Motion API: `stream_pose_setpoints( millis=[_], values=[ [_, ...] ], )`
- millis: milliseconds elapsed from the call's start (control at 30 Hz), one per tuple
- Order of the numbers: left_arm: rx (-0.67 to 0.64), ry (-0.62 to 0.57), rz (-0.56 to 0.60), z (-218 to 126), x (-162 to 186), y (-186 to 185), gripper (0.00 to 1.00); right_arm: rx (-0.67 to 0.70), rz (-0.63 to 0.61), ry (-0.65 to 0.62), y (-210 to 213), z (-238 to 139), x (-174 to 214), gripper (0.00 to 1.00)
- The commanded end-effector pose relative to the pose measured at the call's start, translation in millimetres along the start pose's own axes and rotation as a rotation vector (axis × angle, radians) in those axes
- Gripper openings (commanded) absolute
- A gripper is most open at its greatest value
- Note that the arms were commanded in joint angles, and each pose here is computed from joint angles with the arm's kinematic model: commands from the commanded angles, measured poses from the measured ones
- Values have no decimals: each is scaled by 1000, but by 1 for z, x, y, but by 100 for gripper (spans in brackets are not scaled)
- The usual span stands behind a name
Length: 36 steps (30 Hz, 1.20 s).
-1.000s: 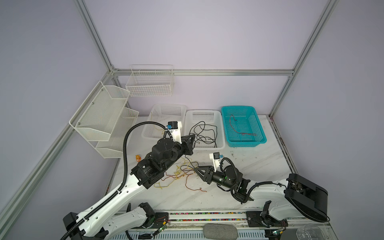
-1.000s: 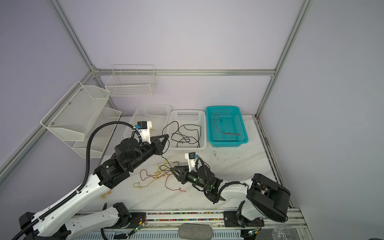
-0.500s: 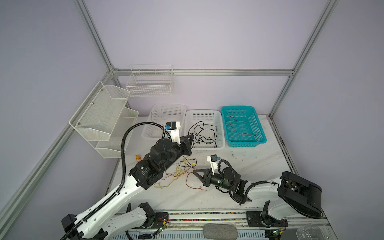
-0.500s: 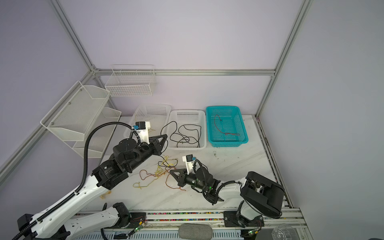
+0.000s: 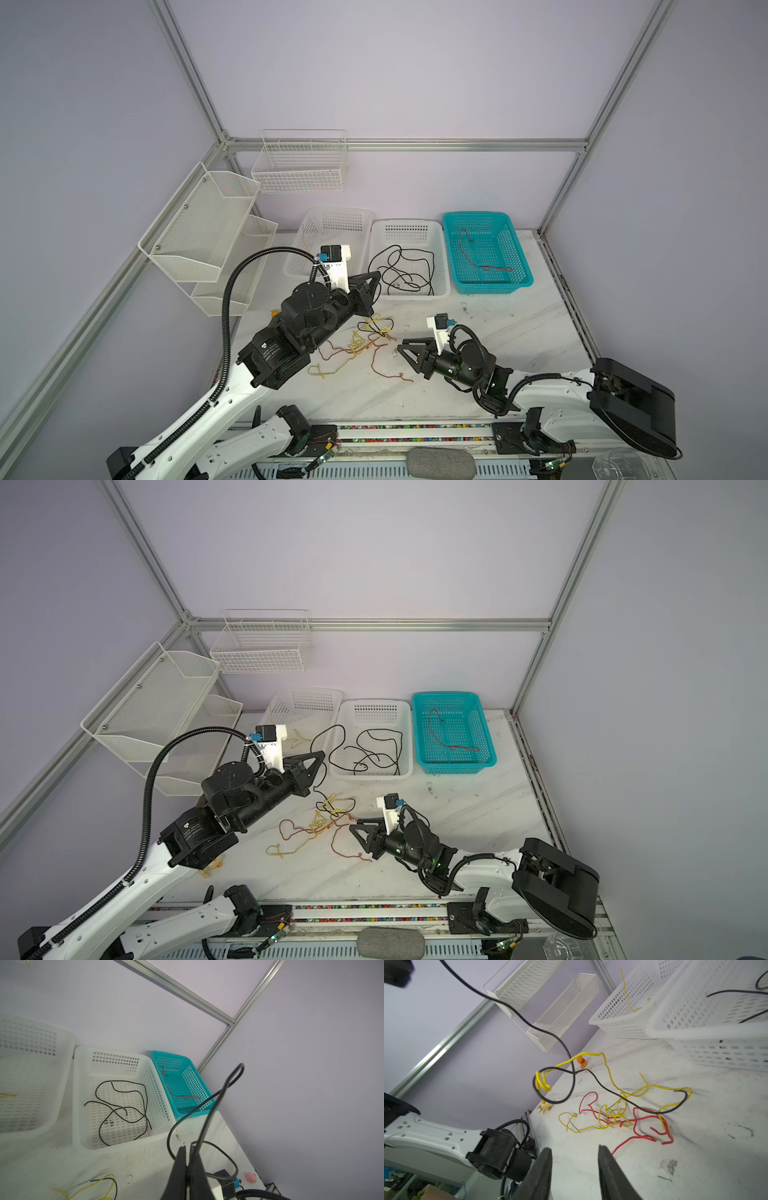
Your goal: Untangle the cables
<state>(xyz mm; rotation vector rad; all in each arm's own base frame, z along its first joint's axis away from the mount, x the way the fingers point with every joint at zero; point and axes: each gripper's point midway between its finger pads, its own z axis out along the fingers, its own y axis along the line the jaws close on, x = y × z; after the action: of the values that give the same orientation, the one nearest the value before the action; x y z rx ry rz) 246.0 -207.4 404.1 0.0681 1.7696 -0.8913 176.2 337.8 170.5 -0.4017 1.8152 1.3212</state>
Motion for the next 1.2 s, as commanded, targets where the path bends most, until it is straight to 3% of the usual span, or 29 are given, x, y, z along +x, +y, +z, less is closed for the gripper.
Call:
stream_pose_setpoints(
  millis=[0,133,367,700,1167],
  values=[
    [203,-107,-37,-34,-61,-58,0,15,-95,-18,-3,13,-1,45],
    [253,-106,-60,-42,-69,-69,0,17,-135,-35,-8,35,-1,47],
    [304,-78,-90,-44,-70,-81,0,40,-177,-179,-8,43,-29,49],
    [313,-57,-109,-41,-67,-83,0,-94,-179,-238,22,57,-46,49],
    [329,-51,-119,-41,-69,-88,0,21,-214,-245,-7,86,-42,45]
  ],
)
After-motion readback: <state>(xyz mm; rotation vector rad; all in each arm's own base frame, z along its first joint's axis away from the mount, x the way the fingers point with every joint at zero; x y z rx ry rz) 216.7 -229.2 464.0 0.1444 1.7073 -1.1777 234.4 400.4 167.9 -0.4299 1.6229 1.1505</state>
